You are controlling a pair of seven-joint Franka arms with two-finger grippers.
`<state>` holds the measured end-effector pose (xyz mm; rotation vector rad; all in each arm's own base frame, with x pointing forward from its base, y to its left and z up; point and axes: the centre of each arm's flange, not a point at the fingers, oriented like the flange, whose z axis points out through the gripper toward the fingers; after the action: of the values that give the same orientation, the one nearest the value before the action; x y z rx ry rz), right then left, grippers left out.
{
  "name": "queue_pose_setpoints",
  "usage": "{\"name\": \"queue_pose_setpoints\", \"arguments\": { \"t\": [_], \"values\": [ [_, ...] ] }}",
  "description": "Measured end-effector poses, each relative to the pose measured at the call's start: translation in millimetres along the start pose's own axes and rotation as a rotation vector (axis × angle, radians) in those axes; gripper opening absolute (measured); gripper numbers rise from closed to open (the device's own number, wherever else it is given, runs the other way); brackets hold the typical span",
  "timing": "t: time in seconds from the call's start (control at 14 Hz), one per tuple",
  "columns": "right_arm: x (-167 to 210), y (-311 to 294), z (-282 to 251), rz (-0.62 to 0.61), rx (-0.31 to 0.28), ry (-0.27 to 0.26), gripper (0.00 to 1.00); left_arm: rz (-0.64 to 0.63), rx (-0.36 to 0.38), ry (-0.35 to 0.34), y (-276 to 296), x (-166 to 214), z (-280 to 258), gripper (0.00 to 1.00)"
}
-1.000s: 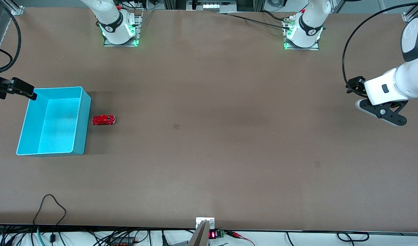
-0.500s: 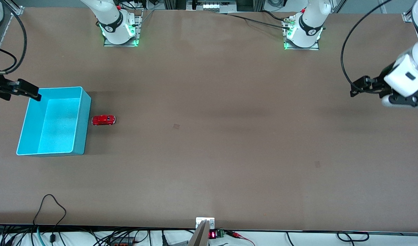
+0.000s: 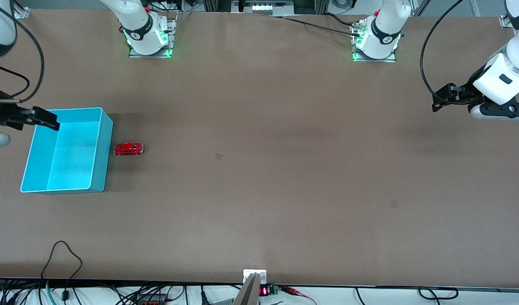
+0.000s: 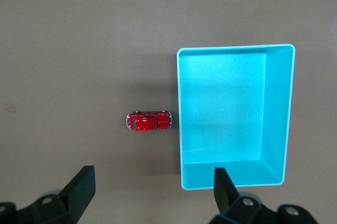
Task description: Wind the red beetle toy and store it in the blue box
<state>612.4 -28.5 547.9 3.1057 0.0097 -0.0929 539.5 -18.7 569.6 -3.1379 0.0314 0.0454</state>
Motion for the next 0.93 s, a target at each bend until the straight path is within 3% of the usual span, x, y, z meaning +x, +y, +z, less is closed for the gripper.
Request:
{"name": "queue_pose_setpoints", "arguments": {
  "t": [0.29,0.57,0.71,0.93],
  "values": [
    [21.0,-9.3,43.5,0.003,0.058,-0.042,1.0,0.003,0.0,0.011,2.3,1.4,-1.2,1.0],
    [29.3,-31.4,70.3,-0.08,0.065,-0.072,1.0,0.012,0.0,0.018,7.4,3.5,-1.5,1.0],
    [30.7,-40.9,99.7,-0.202,0.068,-0.07,1.0,0.013,0.0,0.018,7.9,3.6,-1.3,1.0],
    [18.9,-32.4,166.3,-0.509,0.087,-0.091,1.0,0.019,0.0,0.017,11.4,3.4,-1.2,1.0]
  ]
}}
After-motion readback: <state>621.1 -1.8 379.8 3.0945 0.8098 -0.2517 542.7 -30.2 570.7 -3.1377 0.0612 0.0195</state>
